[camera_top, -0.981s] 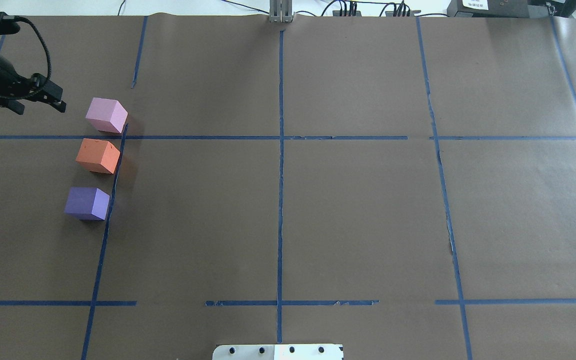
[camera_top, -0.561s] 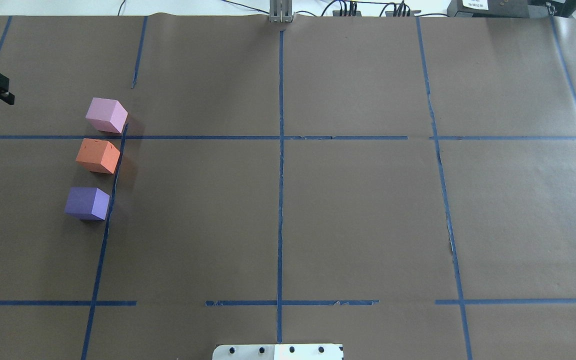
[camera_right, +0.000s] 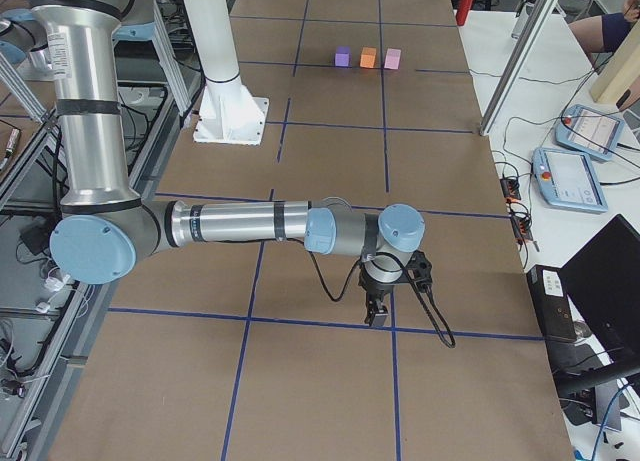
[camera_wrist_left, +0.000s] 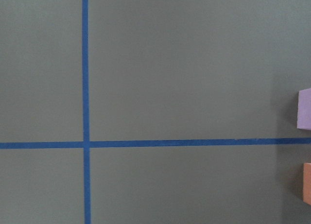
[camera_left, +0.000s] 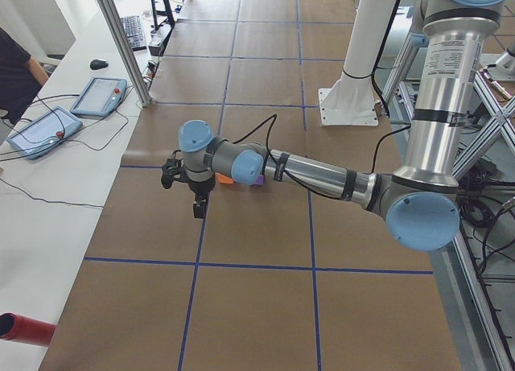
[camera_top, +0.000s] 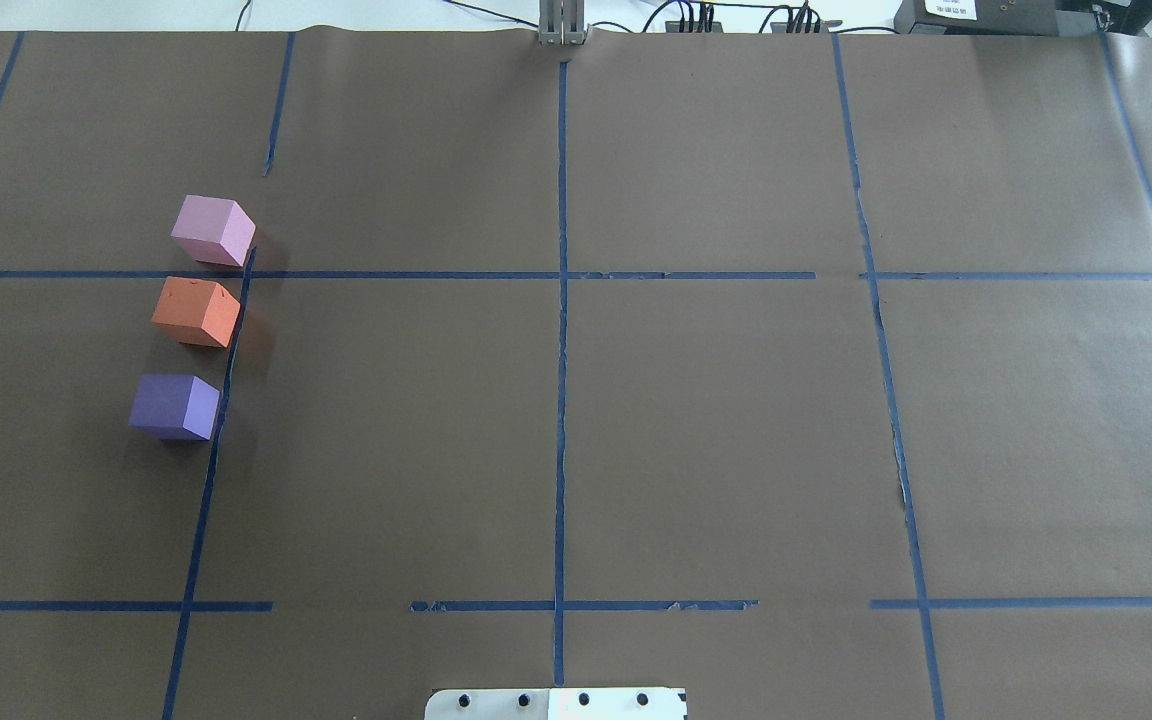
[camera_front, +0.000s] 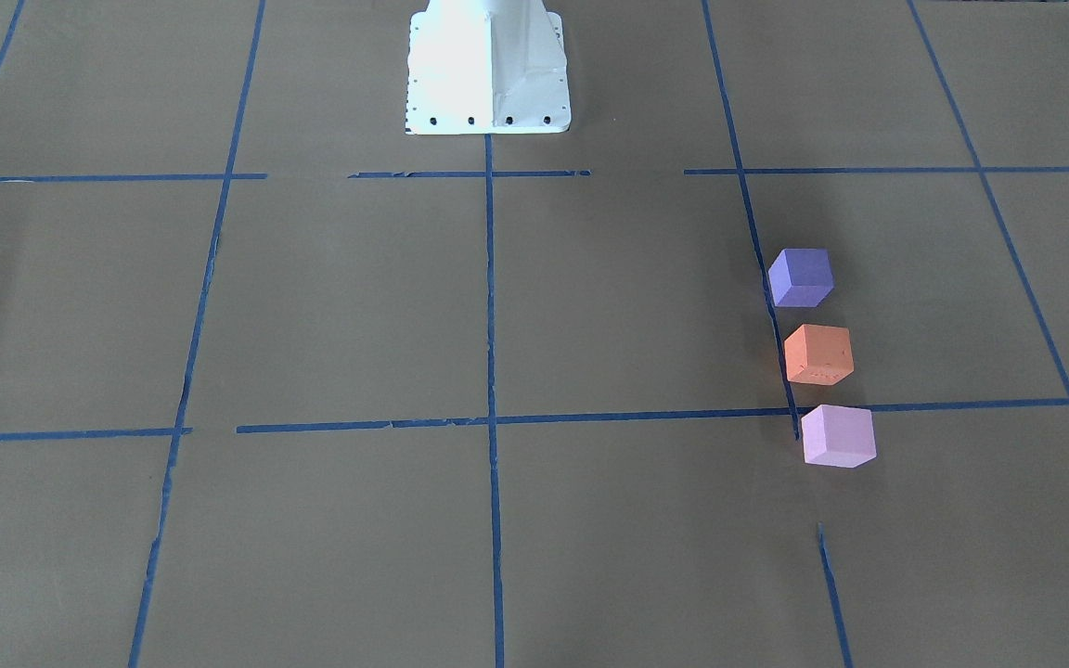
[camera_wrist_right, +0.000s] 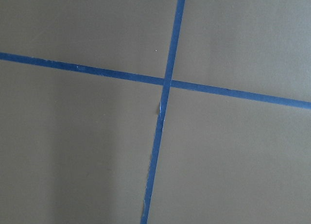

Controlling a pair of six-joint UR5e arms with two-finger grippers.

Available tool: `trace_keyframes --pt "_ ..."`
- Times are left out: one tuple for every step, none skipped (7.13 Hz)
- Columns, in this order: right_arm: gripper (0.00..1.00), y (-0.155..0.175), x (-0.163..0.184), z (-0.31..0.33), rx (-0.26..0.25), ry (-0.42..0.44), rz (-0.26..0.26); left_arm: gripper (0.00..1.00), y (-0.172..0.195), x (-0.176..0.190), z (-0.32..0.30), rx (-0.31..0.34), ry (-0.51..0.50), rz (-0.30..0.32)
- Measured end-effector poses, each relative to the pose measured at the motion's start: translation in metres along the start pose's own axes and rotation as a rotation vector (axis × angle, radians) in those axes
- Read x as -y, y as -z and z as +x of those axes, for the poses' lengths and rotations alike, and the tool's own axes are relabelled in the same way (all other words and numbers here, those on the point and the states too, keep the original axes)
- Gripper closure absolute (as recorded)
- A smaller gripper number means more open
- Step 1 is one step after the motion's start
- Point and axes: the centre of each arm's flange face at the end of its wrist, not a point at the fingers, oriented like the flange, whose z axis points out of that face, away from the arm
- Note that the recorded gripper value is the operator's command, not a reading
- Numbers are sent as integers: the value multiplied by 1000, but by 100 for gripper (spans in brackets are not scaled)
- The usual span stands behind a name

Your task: Arrange blocks in a line

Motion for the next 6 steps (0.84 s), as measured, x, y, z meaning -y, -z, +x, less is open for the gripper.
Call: trace_keyframes --pt "0 0 0 0 0 0 0 0 1 -11 -22 6 -3 -6" --pt "0 0 0 0 0 0 0 0 1 -21 -36 10 -9 -11" --pt "0 0 0 0 0 0 0 0 2 -31 -52 15 -15 -15" --pt "0 0 0 0 0 0 0 0 6 -44 -73 21 -27 -15" --pt "0 0 0 0 0 0 0 0 8 -56 -89 25 -47 -22" --pt "0 0 0 0 0 0 0 0 8 -65 -101 28 -55 -36"
